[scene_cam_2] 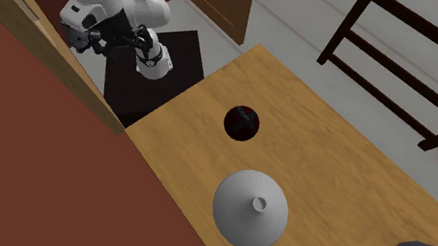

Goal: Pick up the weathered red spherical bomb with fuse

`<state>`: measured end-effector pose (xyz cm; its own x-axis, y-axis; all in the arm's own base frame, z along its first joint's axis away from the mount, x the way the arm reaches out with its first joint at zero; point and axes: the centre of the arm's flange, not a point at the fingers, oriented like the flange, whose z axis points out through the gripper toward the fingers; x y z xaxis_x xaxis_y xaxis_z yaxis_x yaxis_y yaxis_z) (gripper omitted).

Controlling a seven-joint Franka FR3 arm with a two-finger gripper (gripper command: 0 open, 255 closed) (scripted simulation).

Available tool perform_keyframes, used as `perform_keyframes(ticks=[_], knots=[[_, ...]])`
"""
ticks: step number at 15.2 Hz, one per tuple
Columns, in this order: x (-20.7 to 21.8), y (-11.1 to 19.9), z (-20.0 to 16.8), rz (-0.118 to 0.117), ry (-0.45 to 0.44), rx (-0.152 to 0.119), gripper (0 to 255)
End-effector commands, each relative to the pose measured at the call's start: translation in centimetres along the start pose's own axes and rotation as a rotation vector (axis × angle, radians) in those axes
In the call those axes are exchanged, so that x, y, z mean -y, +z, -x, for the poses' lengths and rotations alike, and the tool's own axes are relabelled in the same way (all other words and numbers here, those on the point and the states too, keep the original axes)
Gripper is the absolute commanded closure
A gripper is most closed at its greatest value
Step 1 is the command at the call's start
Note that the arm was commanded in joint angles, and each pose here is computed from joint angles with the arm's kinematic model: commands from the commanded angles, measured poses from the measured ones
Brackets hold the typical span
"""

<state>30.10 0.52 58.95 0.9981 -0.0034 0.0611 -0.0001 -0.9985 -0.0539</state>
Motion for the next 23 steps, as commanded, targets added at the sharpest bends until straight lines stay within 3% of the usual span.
perform_keyframes(ticks=[1, 12, 23], knots=[[0.0, 0.0, 0.0, 0.000, 0.000, 0.000, 0], [9.1, 0.6, -9.4, -0.068, -0.229, -0.064, 0], [20.1, 0.1, -16.4, -0.136, -0.457, -0.128, 0]])
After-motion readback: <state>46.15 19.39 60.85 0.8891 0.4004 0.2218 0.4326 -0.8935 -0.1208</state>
